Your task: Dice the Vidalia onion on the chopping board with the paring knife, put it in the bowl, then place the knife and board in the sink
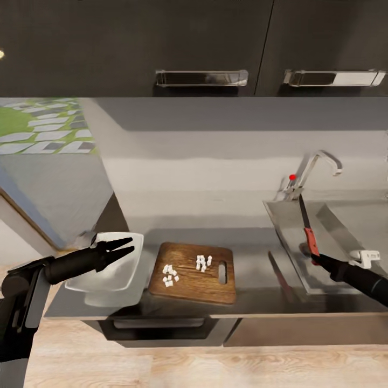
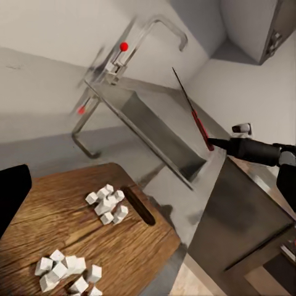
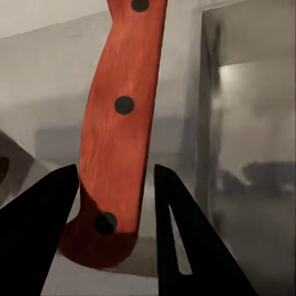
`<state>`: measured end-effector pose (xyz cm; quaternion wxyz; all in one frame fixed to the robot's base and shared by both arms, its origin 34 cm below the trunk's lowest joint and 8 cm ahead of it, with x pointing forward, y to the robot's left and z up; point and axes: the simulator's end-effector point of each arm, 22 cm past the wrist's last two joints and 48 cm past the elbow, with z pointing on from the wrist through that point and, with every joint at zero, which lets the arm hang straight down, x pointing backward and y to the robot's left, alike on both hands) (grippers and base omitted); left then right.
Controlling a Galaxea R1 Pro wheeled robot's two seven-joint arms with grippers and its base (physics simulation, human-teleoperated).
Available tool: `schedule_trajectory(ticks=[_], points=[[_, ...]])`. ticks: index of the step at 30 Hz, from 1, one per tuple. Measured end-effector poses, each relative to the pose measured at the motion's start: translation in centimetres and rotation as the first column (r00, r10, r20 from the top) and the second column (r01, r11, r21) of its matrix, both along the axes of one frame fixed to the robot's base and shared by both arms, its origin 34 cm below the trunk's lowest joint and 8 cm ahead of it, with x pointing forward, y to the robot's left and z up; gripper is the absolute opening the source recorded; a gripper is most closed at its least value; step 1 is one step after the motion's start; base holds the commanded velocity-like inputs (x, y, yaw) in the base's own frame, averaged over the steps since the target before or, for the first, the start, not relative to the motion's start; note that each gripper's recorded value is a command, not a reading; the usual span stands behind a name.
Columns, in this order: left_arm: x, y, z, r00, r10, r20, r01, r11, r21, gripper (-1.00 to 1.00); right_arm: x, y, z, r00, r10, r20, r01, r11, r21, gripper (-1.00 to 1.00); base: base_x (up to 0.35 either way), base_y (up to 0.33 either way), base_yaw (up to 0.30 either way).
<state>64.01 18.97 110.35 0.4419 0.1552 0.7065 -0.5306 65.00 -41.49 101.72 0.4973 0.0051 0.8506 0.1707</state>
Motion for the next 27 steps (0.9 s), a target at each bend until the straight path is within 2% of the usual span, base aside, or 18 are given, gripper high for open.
schedule_trajectory(ticks=[5,6,9,12,15,27], points=[[0.0,0.0,0.3,1.0,0.002,0.007,-0.002,1.0,0.003,1.0,-0.5,0.5,-0.6,0.999,0.017,-0.041,-0.015,0.999,0.029,-1.0,0.187,-0.295,0.0],[0.0,0.0,0.4,1.0,0.003,0.008,-0.003,1.0,0.006,1.0,-0.8,0.5,-1.1,0.998,0.014,-0.069,-0.012,0.999,0.029,-1.0,0.185,-0.296,0.0],[-0.1,0.0,0.5,1.0,0.003,0.009,-0.003,1.0,0.008,1.0,-1.3,1.0,-2.8,0.991,0.026,-0.132,-0.027,1.0,-0.009,-1.0,0.179,-0.295,0.0],[0.0,0.0,0.3,1.0,0.003,0.007,-0.003,1.0,0.011,1.0,-2.6,0.2,-6.1,0.97,0.001,-0.242,-0.01,0.999,-0.034,-1.0,0.102,-0.234,0.0],[0.0,0.0,0.3,1.0,0.004,0.006,-0.004,1.0,0.012,1.0,-3.7,-0.4,-8.2,0.949,-0.022,-0.315,0.01,0.999,-0.039,-1.0,0.021,-0.072,0.0],[0.1,0.2,0.3,1.0,0.01,0.006,-0.01,1.0,0.009,1.0,-4.5,-0.8,-9.9,0.932,-0.038,-0.361,0.022,0.999,-0.048,-1.0,0.049,-0.031,0.0]])
